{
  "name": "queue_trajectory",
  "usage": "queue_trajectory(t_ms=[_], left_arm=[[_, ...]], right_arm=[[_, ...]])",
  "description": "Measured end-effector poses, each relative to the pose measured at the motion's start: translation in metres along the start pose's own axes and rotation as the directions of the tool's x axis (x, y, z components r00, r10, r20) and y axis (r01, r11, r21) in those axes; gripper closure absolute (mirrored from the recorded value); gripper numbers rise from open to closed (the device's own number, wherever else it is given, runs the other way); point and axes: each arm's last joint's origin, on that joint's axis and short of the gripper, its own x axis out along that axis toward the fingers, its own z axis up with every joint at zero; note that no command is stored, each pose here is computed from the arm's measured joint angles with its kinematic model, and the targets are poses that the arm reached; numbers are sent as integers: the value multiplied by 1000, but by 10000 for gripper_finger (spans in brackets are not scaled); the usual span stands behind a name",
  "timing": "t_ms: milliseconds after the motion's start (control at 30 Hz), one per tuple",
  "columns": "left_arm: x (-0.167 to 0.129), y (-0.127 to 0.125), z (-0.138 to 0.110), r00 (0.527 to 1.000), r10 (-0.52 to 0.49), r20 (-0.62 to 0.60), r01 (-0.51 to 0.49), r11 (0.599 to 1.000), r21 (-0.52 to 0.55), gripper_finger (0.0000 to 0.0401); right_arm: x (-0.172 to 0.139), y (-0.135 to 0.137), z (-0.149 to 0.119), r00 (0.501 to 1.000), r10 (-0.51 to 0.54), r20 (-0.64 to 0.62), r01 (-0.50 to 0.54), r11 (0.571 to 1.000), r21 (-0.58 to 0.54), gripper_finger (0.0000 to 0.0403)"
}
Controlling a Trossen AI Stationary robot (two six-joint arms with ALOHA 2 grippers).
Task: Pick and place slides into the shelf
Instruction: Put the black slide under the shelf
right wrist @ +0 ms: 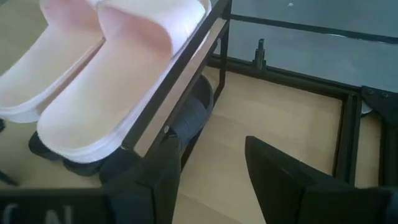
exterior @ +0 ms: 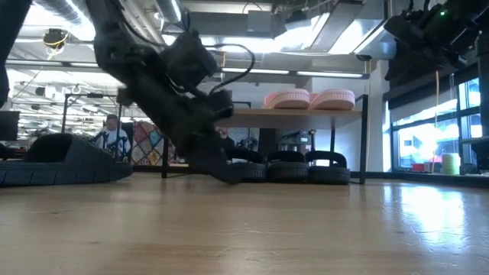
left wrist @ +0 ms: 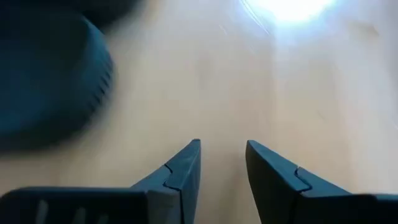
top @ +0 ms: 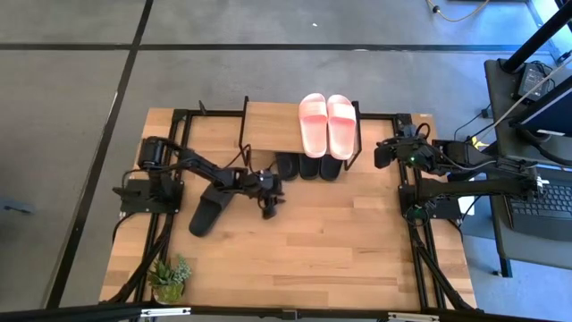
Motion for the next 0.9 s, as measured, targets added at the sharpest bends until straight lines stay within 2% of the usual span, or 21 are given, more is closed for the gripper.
queue_trajectory(t_ms=[100,167,367,500,700,833,900], left_arm=[[-17,-10,1,996,-47,-71,50,998,33,282],[-34,-17,9,996,-59,-71,65,994,89,282],[-99,-28,28,999,-11,-36,19,978,209,282],[-140,-33,41,996,-49,78,32,977,210,282],[-188,-40,52,961,-122,249,79,982,174,281],[-205,-42,51,949,-146,280,110,984,142,263],[-209,-43,46,958,-153,243,121,982,143,245]], right_arm=[[0,0,0,1000,6,-10,-6,1000,-4,224],[0,0,0,1000,8,-12,-8,1000,-5,224],[0,0,-1,1000,6,-14,-6,1000,-8,224],[0,0,-1,1000,5,-13,-6,1000,-9,224],[0,0,-1,1000,5,-14,-5,1000,-7,224],[0,0,-1,1000,6,-13,-6,1000,-7,224],[0,0,-1,1000,6,-13,-6,1000,-6,224]])
